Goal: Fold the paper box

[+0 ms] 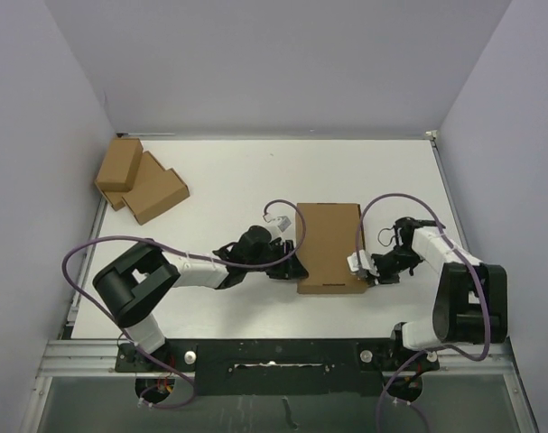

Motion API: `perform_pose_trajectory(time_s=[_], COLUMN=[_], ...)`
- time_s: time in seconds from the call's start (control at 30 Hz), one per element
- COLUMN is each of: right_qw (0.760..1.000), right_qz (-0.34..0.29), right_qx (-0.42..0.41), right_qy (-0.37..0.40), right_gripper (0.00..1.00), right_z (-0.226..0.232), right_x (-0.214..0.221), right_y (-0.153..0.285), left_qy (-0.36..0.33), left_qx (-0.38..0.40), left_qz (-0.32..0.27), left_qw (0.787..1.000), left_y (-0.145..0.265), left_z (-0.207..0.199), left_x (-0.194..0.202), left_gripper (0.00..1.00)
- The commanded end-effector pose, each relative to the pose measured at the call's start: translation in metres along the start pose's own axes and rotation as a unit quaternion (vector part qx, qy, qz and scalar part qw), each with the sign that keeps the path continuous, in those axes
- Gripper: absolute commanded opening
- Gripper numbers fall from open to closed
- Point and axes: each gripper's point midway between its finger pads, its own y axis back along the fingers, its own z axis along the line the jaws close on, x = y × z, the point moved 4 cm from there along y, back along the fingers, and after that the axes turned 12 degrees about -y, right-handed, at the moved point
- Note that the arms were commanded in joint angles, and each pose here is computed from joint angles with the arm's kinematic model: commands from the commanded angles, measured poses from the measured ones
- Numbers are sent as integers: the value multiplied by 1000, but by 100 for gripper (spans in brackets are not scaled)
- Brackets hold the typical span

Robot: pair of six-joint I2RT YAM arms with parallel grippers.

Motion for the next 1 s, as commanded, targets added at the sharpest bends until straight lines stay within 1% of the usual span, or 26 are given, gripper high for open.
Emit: perform_pose_trajectory(time_s=[0.0, 0.03, 0.1, 0.17, 0.3, 0.4, 0.57, 0.67, 0.77, 0.83, 0.97], right_qw=[1000, 1000, 1000, 999, 997, 996, 995, 995, 995, 995, 998], right_qz=[-3, 2, 7, 8, -2, -14, -23, -19, -30, -38, -37], right_qx=[9, 11, 15, 17, 30, 46, 62, 57, 48, 44, 12], right_qy=[1, 0, -9, -35, -68, -77, -80, -80, -82, -79, -59], right_gripper=[0, 0, 0, 0, 0, 2, 4, 4, 4, 3, 2], right_z=[4, 3, 1, -4, -7, -4, 3, 7, 14, 19, 34], right_x=[-38, -44, -51, -50, -33, -19, 2, 8, 6, 0, -23], right_y=[-15, -18, -19, -17, -3, 11, 26, 23, 16, 11, -8], left_qy=[-10, -10, -12, -11, 2, 10, 5, 5, 8, 10, 15], left_qx=[37, 35, 45, 43, 22, 21, 30, 37, 40, 39, 35], left_qz=[21, 27, 21, 17, -1, -18, -30, -30, -25, -21, -17], left_qw=[999, 999, 999, 999, 1000, 1000, 999, 999, 999, 999, 999], left_y=[-21, -23, -26, -24, -9, 3, 11, 9, 6, 4, -1], left_z=[-29, -28, -36, -36, -24, -17, -20, -22, -23, -23, -27], left_x=[8, 13, 5, 5, 3, -2, -9, -9, -7, -4, 0], left_gripper=[35, 35, 35, 35, 39, 42, 46, 47, 46, 45, 43])
